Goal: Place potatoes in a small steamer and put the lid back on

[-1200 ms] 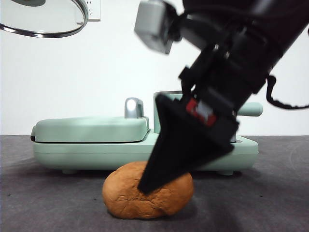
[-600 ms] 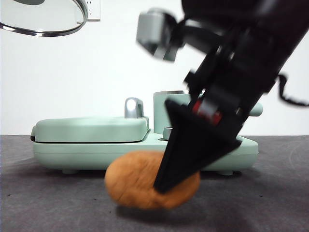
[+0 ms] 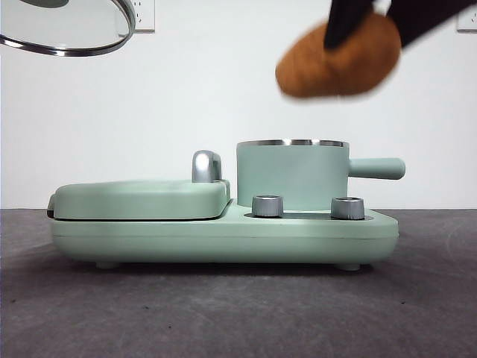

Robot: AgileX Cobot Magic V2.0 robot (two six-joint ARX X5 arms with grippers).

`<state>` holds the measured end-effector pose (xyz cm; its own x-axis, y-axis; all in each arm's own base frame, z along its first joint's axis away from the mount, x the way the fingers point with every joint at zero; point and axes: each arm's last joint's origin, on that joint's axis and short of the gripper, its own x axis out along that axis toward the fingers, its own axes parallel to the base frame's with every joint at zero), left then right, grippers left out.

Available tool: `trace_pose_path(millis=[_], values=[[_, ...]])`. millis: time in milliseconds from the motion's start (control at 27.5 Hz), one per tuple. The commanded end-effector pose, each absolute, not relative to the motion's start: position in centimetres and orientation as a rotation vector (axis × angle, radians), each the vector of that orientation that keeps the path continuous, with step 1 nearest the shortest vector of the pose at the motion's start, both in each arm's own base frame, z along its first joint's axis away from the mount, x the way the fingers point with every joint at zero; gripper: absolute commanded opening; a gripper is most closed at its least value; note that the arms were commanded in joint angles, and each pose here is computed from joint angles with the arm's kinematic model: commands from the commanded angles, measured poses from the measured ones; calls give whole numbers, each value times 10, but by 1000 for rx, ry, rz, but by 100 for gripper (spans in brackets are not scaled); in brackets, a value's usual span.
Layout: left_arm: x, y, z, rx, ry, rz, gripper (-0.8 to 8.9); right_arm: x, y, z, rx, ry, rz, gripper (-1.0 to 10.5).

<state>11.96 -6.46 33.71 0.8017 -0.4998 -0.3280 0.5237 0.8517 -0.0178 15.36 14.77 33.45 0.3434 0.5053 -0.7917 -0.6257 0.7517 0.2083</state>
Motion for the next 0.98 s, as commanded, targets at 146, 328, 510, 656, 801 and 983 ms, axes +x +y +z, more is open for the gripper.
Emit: trace_pose_path(millis=[146, 328, 510, 656, 801, 983], values=[[120, -65, 345, 71, 287, -550, 12, 189, 151, 367, -124, 904, 688, 204], [121, -65, 345, 72, 292, -550, 12, 238, 156, 364, -166, 918, 632, 204], [121, -65, 344, 72, 292, -550, 12, 283, 163, 349, -205, 932, 600, 204], [121, -66, 344, 72, 293, -550, 12, 312, 168, 335, -217, 917, 589, 204], [121, -66, 344, 72, 293, -550, 12, 334, 171, 318, -222, 928, 577, 204], [121, -66, 344, 72, 294, -550, 12, 350, 174, 299, -263, 921, 553, 204]])
